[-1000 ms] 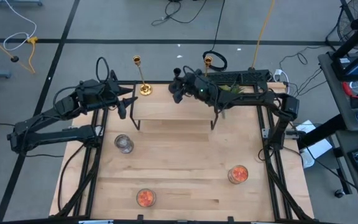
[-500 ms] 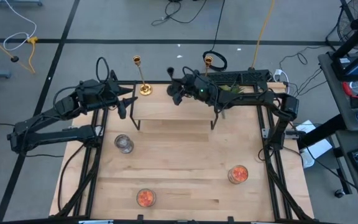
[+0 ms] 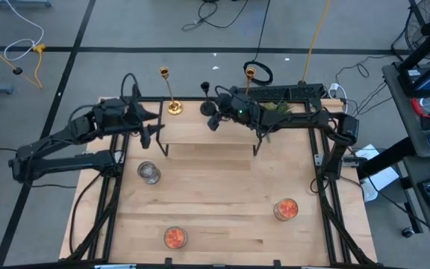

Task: Pick & Place candle stick holders
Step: Put the brown scented candle on the shelf

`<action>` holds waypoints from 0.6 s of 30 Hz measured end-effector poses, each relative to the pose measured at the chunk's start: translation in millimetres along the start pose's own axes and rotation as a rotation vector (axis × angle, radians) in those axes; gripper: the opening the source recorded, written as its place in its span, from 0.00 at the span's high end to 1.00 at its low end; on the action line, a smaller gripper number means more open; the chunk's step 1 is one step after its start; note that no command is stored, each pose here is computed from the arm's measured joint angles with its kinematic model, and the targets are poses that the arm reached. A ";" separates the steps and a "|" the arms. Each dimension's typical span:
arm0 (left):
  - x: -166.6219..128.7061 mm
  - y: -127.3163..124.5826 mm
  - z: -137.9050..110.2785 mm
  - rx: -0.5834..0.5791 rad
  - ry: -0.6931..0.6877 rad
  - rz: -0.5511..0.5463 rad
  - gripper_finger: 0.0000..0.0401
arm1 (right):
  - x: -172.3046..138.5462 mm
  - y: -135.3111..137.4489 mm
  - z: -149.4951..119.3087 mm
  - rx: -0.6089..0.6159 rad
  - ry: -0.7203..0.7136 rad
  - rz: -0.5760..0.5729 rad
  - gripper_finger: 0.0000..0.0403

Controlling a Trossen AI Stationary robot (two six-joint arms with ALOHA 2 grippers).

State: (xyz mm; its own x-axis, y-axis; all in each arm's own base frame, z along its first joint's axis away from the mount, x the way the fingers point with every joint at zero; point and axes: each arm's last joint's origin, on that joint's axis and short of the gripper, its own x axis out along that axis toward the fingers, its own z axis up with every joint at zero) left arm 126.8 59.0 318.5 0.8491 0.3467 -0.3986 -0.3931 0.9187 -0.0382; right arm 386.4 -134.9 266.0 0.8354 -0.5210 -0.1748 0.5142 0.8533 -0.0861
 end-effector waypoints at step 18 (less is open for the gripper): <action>-12.9 -32.9 -48.2 -0.199 0.510 -0.034 0.48 | -36.4 48.0 -3.9 -0.118 0.219 -0.024 0.66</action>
State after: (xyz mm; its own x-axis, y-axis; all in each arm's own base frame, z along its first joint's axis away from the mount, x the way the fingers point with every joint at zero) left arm 111.8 15.2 280.7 0.6034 0.1361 -0.7857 -0.4693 0.8573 -0.2119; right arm 380.0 -74.9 264.4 0.7545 -0.5361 -0.3787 0.4966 0.8435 -0.2048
